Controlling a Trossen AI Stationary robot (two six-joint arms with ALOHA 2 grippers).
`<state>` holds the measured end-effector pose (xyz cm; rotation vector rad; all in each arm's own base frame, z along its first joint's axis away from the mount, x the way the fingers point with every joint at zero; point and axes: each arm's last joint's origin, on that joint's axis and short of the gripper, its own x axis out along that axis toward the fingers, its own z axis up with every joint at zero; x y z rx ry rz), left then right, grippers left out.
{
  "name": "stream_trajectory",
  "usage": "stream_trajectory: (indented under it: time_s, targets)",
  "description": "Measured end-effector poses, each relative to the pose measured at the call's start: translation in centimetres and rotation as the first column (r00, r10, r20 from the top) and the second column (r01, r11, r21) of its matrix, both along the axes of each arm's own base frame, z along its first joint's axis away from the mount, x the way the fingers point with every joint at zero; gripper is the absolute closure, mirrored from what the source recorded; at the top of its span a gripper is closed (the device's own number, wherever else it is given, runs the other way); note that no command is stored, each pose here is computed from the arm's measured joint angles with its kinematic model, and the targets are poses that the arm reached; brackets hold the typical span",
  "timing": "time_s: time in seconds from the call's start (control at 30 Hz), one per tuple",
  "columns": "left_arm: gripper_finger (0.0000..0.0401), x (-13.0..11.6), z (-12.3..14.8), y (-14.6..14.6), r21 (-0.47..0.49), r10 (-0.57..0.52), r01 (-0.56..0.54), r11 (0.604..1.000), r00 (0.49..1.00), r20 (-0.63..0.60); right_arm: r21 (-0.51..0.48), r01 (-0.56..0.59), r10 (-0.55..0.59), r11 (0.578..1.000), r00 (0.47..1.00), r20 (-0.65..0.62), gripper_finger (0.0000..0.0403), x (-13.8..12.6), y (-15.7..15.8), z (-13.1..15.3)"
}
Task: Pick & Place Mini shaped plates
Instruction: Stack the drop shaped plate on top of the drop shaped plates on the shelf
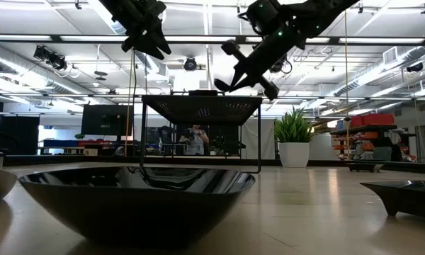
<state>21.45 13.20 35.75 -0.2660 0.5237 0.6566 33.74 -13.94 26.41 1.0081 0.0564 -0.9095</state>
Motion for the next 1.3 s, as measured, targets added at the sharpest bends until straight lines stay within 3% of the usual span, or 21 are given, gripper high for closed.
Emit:
stream_trajectory:
  time_s: [0.1,0.27,0.9,1.3]
  targets:
    - [0.0224,0.0,0.0,0.0,0.001,-0.001,0.001,1.0,1.0,-0.001,0.035,0.079,-0.08,0.996,0.996,0.036,0.0402,0.5,0.0,-0.8]
    - [0.0224,0.0,0.0,0.0,0.007,-0.007,0.007,1.0,1.0,-0.007,0.021,0.145,-0.145,0.989,0.989,-0.012,0.0403,0.7,0.3,-1.7]
    - [0.0224,0.0,0.0,0.0,0.019,-0.015,0.015,1.0,1.0,-0.015,0.024,0.165,-0.166,0.986,0.986,0.01,0.04,2.2,0.1,-3.8]
    - [0.0224,0.0,0.0,0.0,0.018,-0.014,0.014,1.0,1.0,-0.014,-0.006,0.11,-0.11,0.994,0.994,0.017,0.0318,2.9,0.0,-4.5]
